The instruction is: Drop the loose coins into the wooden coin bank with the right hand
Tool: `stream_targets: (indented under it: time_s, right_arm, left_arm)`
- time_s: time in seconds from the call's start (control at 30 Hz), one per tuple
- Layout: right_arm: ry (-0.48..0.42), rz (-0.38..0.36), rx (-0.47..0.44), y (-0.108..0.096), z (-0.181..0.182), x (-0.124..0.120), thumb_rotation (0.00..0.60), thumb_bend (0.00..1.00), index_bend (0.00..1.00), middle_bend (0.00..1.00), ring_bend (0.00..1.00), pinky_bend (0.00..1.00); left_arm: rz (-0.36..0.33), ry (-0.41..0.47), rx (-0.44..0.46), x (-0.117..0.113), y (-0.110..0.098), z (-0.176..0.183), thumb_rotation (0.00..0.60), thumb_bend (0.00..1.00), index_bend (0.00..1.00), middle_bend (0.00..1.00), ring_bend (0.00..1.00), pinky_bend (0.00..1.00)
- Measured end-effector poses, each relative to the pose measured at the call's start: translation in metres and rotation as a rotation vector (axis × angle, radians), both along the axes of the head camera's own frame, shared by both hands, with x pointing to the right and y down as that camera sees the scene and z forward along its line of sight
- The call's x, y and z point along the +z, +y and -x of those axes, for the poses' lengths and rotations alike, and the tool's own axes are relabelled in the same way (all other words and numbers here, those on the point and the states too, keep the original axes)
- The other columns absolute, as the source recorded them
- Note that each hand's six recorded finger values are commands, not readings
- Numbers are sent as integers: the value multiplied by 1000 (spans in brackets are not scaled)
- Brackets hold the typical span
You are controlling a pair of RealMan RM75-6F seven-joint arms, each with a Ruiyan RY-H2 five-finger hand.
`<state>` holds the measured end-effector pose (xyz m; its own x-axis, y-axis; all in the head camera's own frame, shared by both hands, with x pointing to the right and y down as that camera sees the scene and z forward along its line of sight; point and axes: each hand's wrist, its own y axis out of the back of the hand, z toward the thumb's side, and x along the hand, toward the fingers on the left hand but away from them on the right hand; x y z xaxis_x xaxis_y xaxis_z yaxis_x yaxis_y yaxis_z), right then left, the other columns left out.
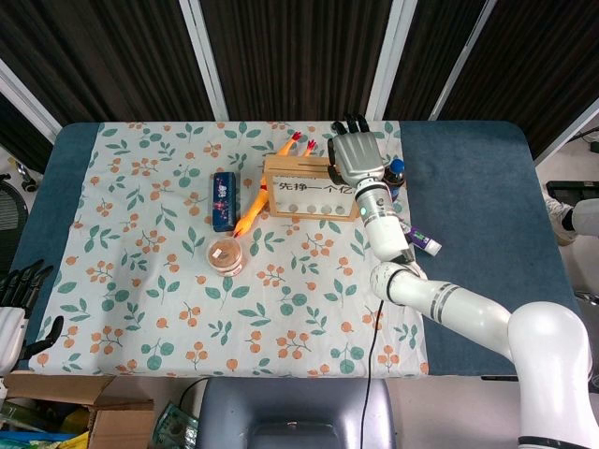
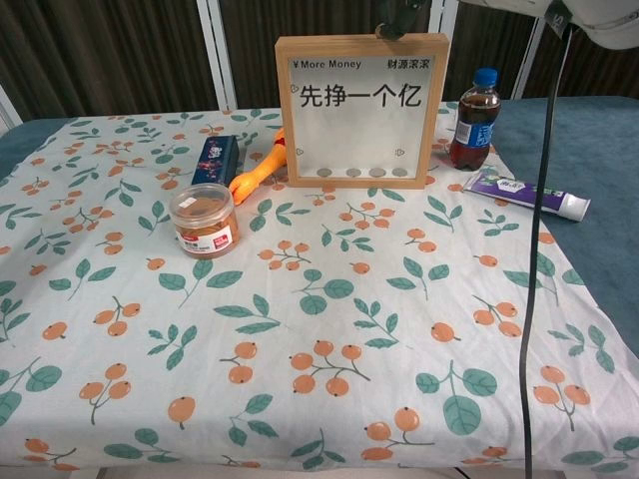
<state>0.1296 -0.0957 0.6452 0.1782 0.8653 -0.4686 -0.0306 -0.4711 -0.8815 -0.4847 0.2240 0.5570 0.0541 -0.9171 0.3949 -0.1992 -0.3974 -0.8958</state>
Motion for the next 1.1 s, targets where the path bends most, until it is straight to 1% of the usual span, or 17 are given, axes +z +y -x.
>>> stream_targets:
  time_s: [0.07, 0.1, 0.2, 0.23, 0.4, 0.57, 0.63, 0.67, 0.77, 0.8, 0.9, 1.0, 1.1]
  right_arm:
    - [4, -2, 2, 0, 0, 1, 600, 608, 695, 282, 55, 131]
    - [3, 1, 4, 0, 0, 2, 600, 608, 662, 274, 50, 131]
    - [-3, 9, 11, 1, 0, 3, 600, 608, 561, 223, 19, 131]
    - [-3, 7, 12, 1, 0, 3, 600, 608, 541, 211, 10, 131]
    - [14, -20, -3, 1, -1, 0, 600, 608, 519, 189, 0, 131]
    - [-12, -42, -7, 1, 2, -6, 600, 608, 494, 181, 0, 131]
    - [-35, -62, -13, 1, 4, -12, 600, 600, 438, 165, 0, 131]
    - [-47, -73, -19, 2, 5, -15, 600, 586, 394, 154, 0, 131]
    - [-98, -108, -46, 9, 7, -28, 600, 508, 266, 130, 0, 126]
    - [-114, -119, -55, 13, 7, -32, 600, 481, 230, 124, 0, 123]
    - [-165, -153, -83, 32, 1, -49, 600, 455, 187, 105, 0, 111]
    - [-199, -176, -102, 61, -17, -65, 600, 452, 172, 90, 0, 88]
    - [-189, -169, -100, 99, -51, -78, 600, 452, 165, 66, 0, 35]
  left_arm:
    - [0, 0, -1, 0, 0, 0, 600, 426, 0, 0, 0, 0]
    - [1, 0, -1, 0, 0, 0, 600, 426, 0, 0, 0, 0]
    - [1, 1, -1, 0, 0, 0, 600, 428, 0, 0, 0, 0]
    - [1, 2, -2, 0, 0, 0, 600, 430, 0, 0, 0, 0]
    - [2, 5, -3, 0, 0, 0, 600, 432, 0, 0, 0, 0]
    - [0, 7, -1, -1, 0, 0, 600, 433, 0, 0, 0, 0]
    - [-3, 9, 0, -1, 0, 0, 600, 433, 0, 0, 0, 0]
    - [-4, 10, 0, -2, 0, 0, 600, 433, 0, 0, 0, 0]
    - [-11, 15, -1, -4, 0, 0, 600, 432, 0, 0, 0, 0]
    - [-14, 17, -3, -4, 0, 1, 600, 432, 0, 0, 0, 0]
    - [-20, 19, -5, -6, 1, 2, 600, 432, 0, 0, 0, 0]
    - [-24, 19, 0, -7, 2, 0, 600, 432, 0, 0, 0, 0]
    - [-42, 22, 15, -10, 2, -3, 600, 439, 0, 0, 0, 0]
